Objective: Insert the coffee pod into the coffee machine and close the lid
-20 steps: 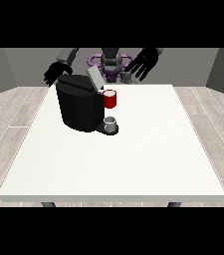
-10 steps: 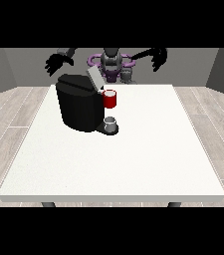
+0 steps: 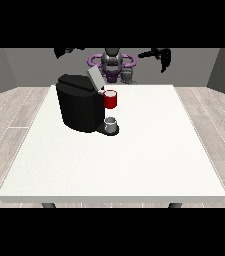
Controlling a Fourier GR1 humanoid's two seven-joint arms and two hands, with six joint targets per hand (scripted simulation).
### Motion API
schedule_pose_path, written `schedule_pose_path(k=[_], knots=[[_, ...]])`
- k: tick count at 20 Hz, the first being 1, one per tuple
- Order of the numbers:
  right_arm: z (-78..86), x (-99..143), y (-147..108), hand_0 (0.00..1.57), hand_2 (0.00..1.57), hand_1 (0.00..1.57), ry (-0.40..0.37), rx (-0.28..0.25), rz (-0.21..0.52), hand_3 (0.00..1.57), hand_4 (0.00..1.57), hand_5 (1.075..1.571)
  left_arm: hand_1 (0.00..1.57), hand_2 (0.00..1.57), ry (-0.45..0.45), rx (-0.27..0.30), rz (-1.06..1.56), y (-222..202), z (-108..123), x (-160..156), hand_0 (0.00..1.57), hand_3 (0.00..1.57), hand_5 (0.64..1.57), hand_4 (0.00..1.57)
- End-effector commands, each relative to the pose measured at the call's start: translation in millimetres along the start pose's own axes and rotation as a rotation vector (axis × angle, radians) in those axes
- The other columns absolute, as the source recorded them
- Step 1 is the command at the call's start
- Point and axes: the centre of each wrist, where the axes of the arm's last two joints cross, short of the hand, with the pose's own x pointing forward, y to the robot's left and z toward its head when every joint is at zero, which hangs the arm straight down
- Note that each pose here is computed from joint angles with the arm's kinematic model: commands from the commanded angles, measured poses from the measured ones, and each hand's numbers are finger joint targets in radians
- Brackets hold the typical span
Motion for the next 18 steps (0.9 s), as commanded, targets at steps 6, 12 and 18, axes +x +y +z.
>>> schedule_pose_path(k=[6, 12, 18], knots=[[-13.8, 27, 12, 0.00, 0.00, 0.00, -0.041, 0.132, 0.060, 0.00, 0.00, 1.571, 0.00, 0.00, 0.007, 0.010, 0.130, -7, 24, -17, 0.00, 0.00, 1.571, 0.00], [-32.3, 29, 19, 0.00, 0.00, 0.00, -0.099, 0.143, 0.070, 0.00, 0.00, 1.571, 0.00, 0.00, -0.088, -0.022, 0.111, -21, 31, 3, 0.00, 0.00, 1.571, 0.11], [-38.6, 20, 9, 0.00, 0.00, 0.00, -0.066, 0.139, 0.028, 0.00, 0.00, 1.571, 0.00, 0.00, -0.080, 0.012, 0.150, -20, 53, 7, 0.00, 0.00, 1.571, 0.00]])
